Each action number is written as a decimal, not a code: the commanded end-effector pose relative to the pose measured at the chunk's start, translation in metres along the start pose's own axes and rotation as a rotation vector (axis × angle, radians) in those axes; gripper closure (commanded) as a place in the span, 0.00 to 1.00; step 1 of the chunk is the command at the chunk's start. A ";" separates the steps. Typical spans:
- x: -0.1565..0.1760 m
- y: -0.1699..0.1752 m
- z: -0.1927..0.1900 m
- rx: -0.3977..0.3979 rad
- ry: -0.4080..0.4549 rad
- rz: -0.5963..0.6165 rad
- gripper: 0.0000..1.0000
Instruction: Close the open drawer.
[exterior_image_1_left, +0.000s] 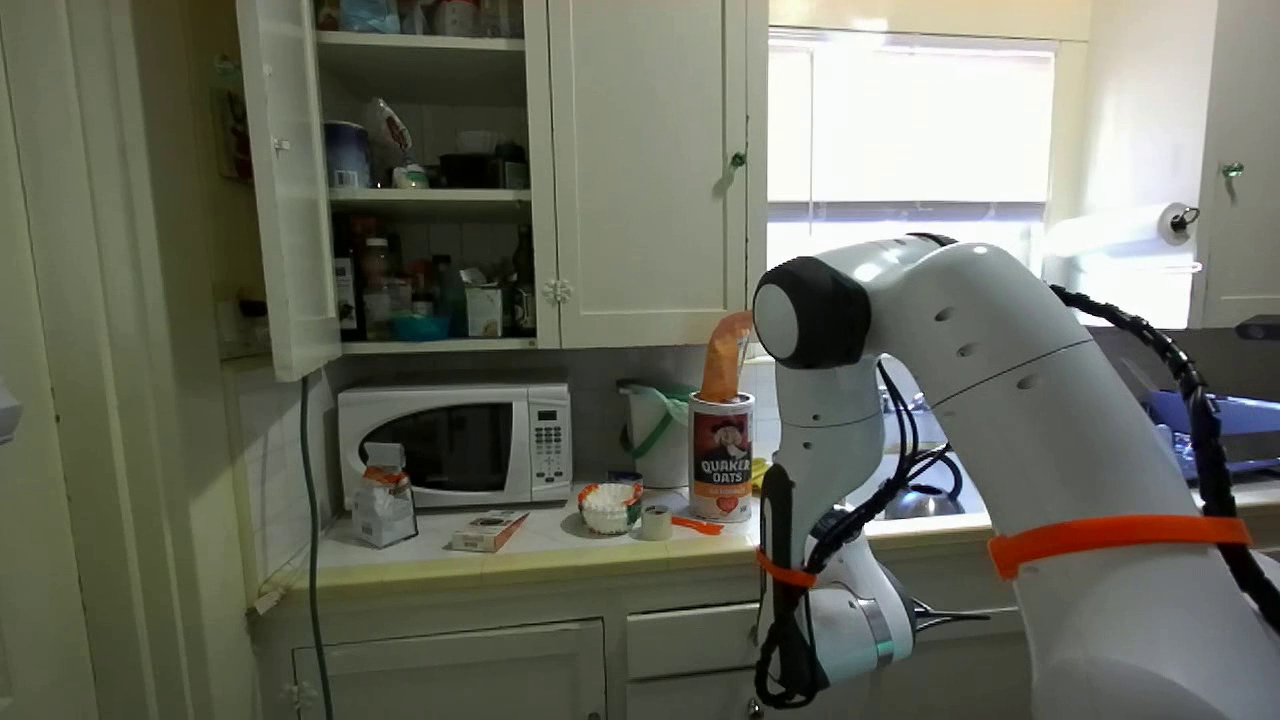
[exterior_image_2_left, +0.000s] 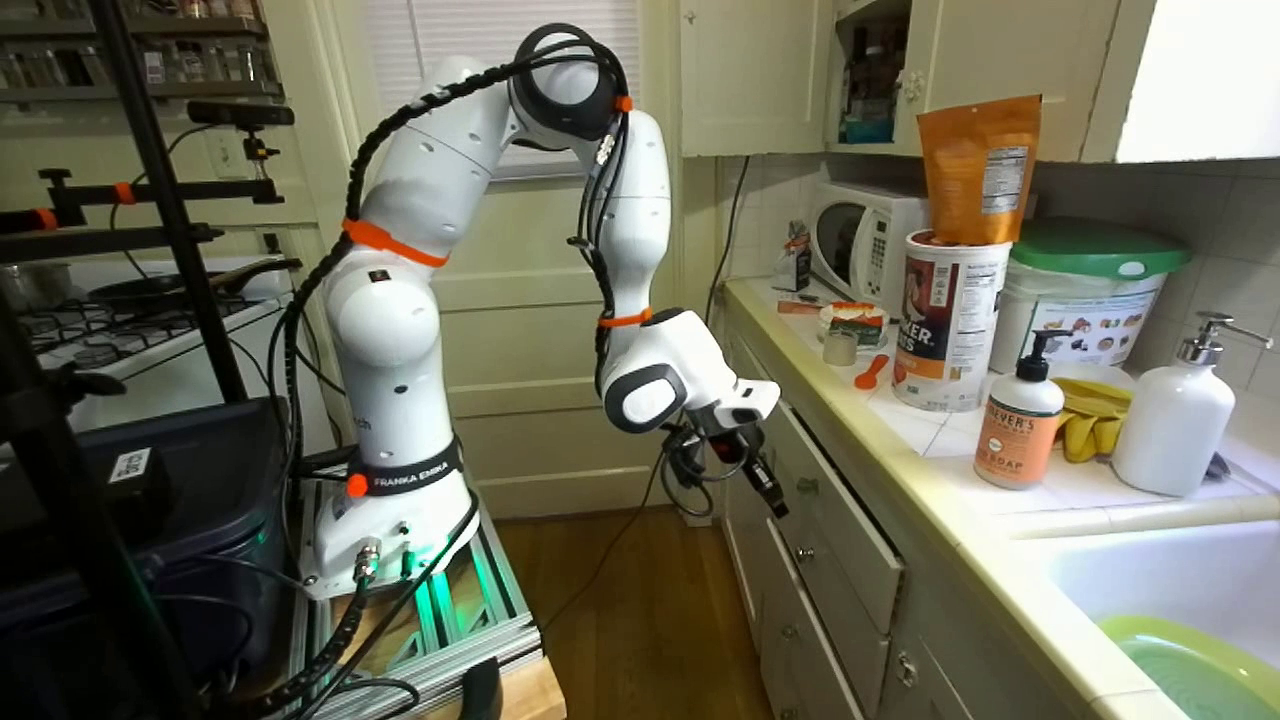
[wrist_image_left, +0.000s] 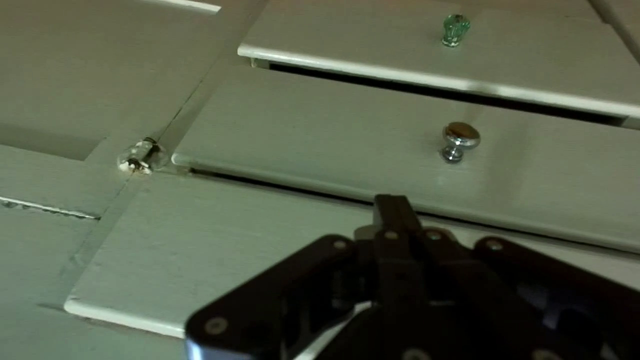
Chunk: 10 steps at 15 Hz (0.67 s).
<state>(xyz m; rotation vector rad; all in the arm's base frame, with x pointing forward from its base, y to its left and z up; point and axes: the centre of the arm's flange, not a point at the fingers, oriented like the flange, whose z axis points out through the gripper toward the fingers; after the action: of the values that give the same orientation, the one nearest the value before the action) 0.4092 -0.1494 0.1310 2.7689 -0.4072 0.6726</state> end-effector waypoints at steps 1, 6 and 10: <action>0.000 0.000 0.000 -0.002 0.002 0.002 0.99; 0.007 0.000 0.007 -0.039 0.067 0.004 1.00; 0.022 0.003 0.017 -0.042 0.138 0.026 1.00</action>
<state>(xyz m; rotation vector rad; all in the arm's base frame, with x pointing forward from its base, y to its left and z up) 0.4237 -0.1560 0.1412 2.6978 -0.4223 0.7935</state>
